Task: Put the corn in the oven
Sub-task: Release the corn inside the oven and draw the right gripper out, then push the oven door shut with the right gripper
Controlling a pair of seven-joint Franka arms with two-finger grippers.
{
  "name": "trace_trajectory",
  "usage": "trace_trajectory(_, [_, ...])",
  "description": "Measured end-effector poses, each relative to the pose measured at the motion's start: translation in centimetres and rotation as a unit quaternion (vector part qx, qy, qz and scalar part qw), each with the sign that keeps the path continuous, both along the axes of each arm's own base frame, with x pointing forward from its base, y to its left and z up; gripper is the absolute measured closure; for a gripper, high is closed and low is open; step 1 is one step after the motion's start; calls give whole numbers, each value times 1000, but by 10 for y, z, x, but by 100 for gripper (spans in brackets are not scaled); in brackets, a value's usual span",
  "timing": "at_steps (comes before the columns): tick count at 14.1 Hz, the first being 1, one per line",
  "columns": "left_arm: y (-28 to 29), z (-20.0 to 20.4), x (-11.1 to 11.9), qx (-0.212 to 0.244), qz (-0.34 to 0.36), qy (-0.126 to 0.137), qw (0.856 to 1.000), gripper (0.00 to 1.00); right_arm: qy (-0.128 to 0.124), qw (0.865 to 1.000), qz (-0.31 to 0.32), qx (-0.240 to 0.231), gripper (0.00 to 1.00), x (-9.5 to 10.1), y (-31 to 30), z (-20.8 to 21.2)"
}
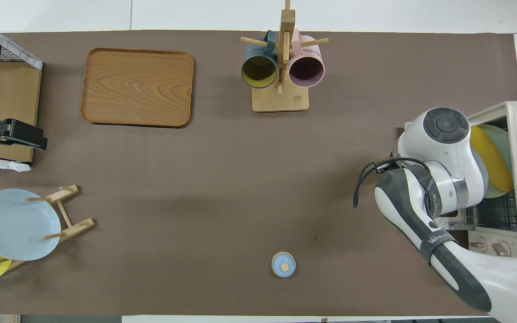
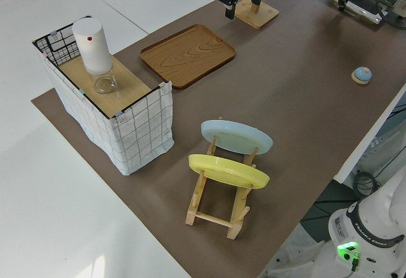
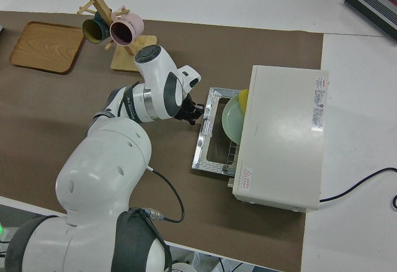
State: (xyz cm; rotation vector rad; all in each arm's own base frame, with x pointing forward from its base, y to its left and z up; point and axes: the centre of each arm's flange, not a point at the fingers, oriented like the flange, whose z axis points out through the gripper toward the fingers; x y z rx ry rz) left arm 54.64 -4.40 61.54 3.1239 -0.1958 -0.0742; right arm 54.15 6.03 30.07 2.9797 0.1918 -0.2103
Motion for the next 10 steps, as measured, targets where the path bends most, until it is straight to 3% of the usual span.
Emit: trace_trajectory(10, [0, 0, 0, 0, 0, 0, 1000, 0, 6, 1000, -13, -9, 99, -2, -23, -5])
